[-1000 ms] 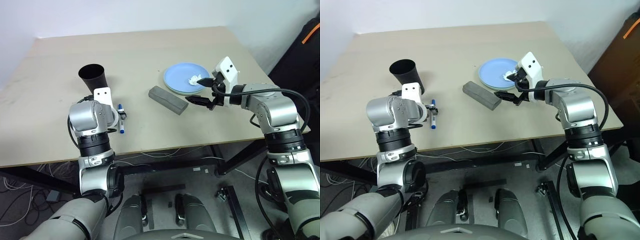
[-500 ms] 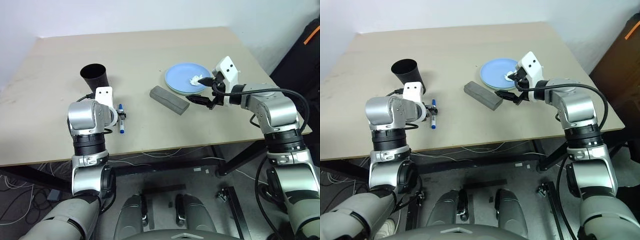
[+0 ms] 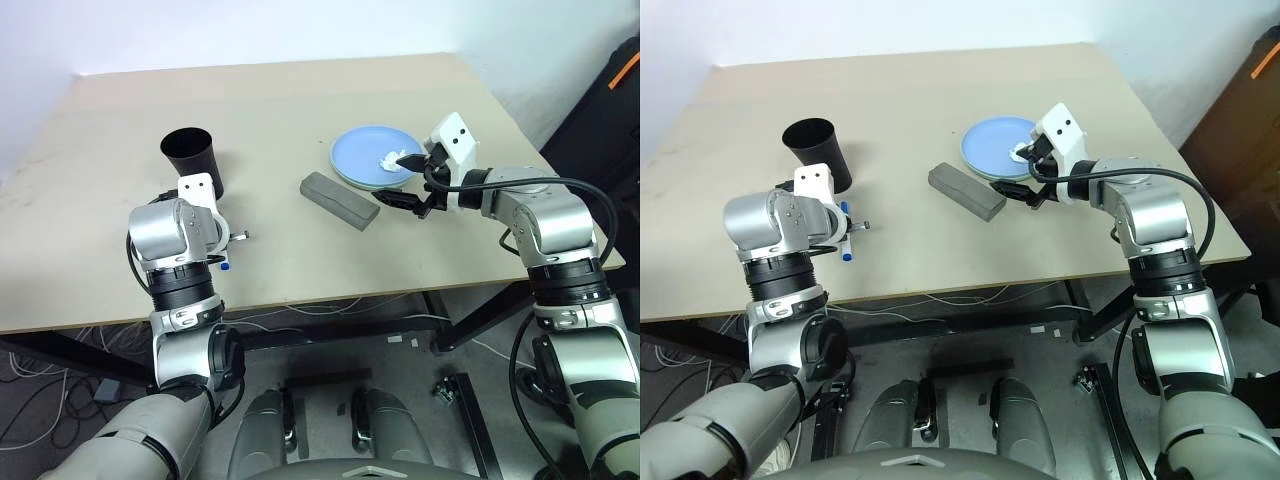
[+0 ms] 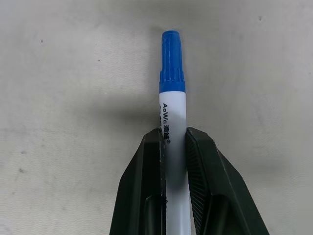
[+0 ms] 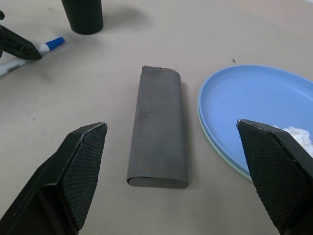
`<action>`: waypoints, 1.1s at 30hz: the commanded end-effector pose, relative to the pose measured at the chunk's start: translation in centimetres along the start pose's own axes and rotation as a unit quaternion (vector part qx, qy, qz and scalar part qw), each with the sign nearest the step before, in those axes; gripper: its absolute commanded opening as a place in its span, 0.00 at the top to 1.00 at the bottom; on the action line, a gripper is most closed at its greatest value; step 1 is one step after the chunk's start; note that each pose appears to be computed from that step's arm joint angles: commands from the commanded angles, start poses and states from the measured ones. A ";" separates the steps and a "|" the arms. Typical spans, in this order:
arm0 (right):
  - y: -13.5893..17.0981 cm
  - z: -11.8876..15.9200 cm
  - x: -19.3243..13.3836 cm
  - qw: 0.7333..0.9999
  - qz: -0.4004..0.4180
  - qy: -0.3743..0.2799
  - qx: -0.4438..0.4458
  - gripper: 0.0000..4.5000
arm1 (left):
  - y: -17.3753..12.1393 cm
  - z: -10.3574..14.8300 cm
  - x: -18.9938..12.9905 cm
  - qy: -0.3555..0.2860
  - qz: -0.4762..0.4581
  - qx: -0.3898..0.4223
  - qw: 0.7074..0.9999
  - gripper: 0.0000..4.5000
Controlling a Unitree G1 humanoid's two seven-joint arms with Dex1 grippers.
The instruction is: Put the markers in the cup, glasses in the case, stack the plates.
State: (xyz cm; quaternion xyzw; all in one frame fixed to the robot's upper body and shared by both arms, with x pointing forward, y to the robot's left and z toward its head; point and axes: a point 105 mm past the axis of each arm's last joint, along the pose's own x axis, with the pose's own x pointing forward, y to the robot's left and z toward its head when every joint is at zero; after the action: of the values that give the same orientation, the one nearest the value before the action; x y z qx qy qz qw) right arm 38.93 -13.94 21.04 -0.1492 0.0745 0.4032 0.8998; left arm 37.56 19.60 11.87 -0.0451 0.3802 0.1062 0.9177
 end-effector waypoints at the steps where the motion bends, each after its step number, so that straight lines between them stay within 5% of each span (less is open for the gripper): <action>1: 0.0 1.3 -0.2 1.000 0.000 -0.022 -0.015 0.00 | 0.3 -0.9 0.9 -0.014 -0.010 0.083 0.996 0.94; 6: 0.4 1.5 0.1 0.999 0.008 -0.028 -0.015 0.00 | -2.9 1.2 -1.9 -0.125 -0.154 0.178 0.964 0.94; 12: 0.5 1.7 0.4 0.999 0.011 -0.034 -0.016 0.00 | -3.9 3.6 -4.7 -0.251 -0.199 0.242 0.916 0.94; 17: 1.1 2.0 0.5 0.999 0.025 -0.041 -0.019 0.00 | -4.6 8.4 -8.8 -0.443 -0.184 0.238 0.845 0.94; 24: 1.5 2.3 0.6 0.998 0.037 -0.047 -0.019 0.00 | -4.1 13.0 -12.0 -0.593 -0.113 0.200 0.772 0.94; 28: 1.9 2.2 0.8 0.998 0.042 -0.048 -0.017 0.00 | -3.3 14.5 -12.3 -0.641 -0.082 0.180 0.742 0.94; 33: 2.9 1.7 1.1 0.997 0.052 -0.046 -0.014 0.00 | -1.4 16.4 -10.7 -0.652 -0.037 0.148 0.743 0.94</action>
State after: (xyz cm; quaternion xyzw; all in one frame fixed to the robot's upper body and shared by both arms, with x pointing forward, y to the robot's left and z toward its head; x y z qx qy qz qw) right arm 38.06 -11.47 20.85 -0.1335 0.0555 0.4465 0.8830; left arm 42.04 17.78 29.20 0.1585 -0.2666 -0.0147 0.9506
